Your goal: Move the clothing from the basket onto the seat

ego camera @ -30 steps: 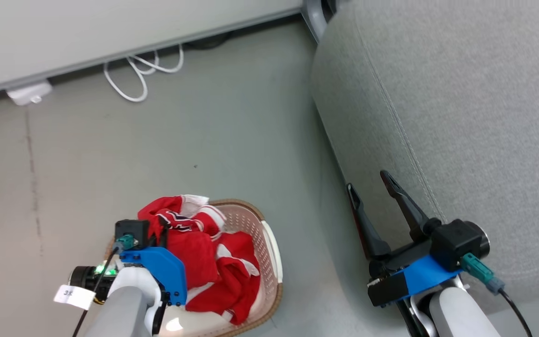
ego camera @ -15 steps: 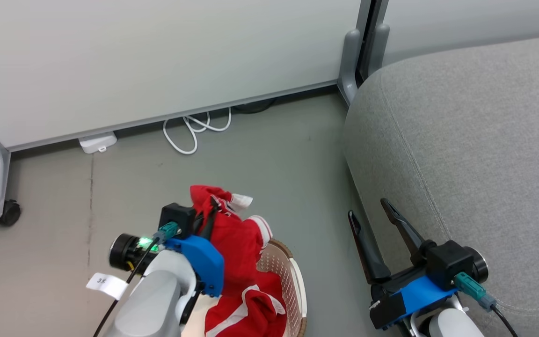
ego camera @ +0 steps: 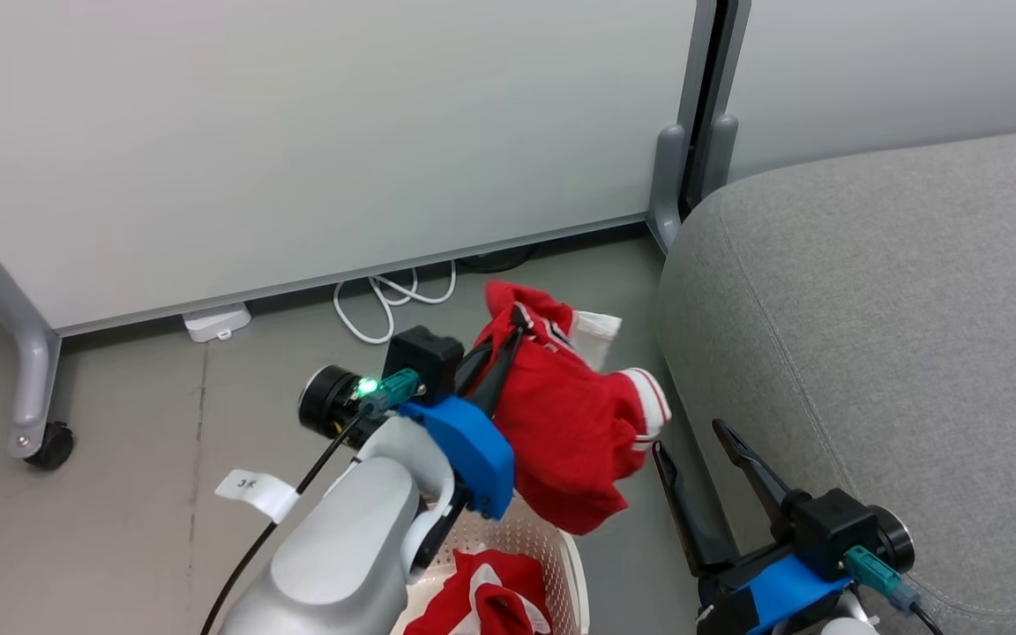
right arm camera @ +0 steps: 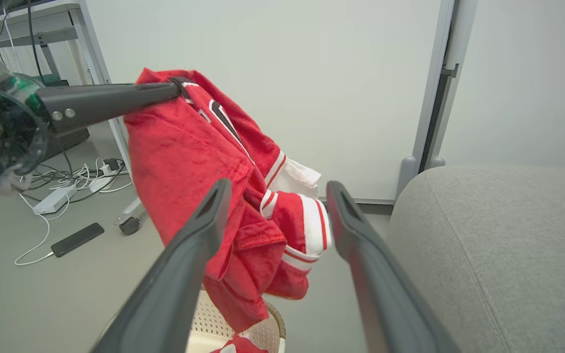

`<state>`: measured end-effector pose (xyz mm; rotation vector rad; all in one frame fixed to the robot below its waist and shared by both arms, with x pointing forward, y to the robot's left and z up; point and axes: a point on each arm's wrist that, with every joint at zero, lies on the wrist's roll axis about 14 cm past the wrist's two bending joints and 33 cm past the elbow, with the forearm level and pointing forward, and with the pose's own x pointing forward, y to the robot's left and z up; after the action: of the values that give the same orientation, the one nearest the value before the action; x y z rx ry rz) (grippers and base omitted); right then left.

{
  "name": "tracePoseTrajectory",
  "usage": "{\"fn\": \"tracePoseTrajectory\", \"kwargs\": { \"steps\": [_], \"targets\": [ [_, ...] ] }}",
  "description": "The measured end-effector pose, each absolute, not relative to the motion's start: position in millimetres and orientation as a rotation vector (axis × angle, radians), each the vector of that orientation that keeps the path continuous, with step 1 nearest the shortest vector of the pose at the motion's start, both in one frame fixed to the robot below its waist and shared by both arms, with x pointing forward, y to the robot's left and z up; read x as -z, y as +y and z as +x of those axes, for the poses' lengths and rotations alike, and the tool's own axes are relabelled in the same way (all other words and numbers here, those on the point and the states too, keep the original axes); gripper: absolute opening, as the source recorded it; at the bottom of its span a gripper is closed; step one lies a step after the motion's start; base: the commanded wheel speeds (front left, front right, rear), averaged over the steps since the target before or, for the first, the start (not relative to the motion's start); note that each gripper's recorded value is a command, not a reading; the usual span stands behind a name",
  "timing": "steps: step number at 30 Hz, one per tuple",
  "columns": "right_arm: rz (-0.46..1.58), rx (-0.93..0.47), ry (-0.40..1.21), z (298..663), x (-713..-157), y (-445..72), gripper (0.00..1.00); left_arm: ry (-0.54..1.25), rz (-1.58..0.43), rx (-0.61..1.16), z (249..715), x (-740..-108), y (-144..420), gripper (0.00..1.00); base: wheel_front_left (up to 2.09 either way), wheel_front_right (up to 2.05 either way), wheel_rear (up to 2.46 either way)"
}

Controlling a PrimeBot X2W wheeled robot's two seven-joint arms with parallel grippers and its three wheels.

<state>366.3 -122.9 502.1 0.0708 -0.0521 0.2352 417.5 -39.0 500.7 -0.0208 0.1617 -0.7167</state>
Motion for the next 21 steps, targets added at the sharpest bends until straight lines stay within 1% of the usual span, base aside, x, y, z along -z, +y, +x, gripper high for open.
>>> {"fn": "tracePoseTrajectory", "kwargs": {
  "steps": [4, 11, 21],
  "targets": [
    [0.066, -0.239, -0.052, 363.6, -502.7, -121.9, 1.00, 0.096, -0.023, 0.754, 415.1, -528.9, -53.0, 0.00, 0.00, 0.00, 0.00],
    [0.058, -0.258, -0.051, 362.8, -505.2, -115.7, 1.00, 0.038, -0.009, 0.790, 411.7, -554.9, -68.1, 0.00, 0.00, 0.00, 0.00],
    [0.058, -0.259, -0.051, 362.4, -506.8, -115.4, 1.00, 0.038, -0.034, 0.798, 407.5, -555.1, -74.5, 0.00, 0.00, 0.00, 0.00]
  ]
}}
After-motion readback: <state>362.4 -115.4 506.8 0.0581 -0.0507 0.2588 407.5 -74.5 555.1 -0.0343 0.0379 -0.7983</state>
